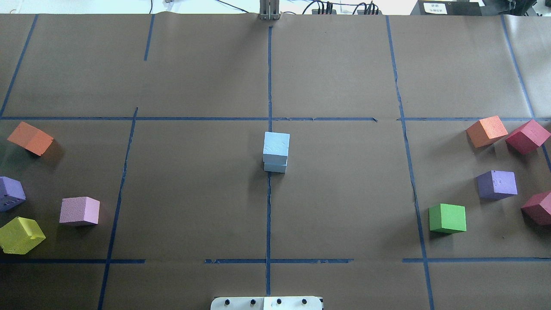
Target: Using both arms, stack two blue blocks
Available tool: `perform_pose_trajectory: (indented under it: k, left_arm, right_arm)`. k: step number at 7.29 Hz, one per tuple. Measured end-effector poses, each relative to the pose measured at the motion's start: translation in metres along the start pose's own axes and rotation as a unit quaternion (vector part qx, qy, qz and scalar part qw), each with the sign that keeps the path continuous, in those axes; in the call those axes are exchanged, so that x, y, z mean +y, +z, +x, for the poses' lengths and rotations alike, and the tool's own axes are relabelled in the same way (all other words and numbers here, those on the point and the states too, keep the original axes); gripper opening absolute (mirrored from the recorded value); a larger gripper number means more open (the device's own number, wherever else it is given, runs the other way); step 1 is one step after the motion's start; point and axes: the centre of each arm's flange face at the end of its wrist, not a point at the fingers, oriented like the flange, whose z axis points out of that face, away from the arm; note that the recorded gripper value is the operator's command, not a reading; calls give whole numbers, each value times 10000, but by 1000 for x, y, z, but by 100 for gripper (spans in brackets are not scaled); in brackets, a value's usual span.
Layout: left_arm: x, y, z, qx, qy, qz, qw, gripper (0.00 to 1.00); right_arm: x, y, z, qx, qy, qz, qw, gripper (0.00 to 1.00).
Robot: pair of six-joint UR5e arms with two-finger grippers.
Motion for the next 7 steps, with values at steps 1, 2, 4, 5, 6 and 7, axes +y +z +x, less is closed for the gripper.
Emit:
perform_pose_trajectory:
  k: [1,2,4,5,6,7]
  left_arm:
    - [0,0,1,-21,44,26,10000,100]
    - [-1,-2,3,-42,83,50,9999,100]
    - [-5,-6,6,-67,128,82,9999,100]
    - [-6,-7,7,-72,146,96,9998,100]
    - [-8,-10,10,-78,172,118,9998,100]
    - [-10,-14,14,-100,224,159,9996,100]
  right_arm:
    - [-1,0,0,-5,-4,8,10000,100]
    - [-4,-1,-1,-5,-19,24,10000,100]
    - [-8,-2,-1,4,-18,33,10000,100]
    - [-9,-1,-1,-1,-10,31,10000,100]
    - [-10,0,0,-6,-8,31,10000,100]
    - [-11,0,0,-11,-12,36,10000,100]
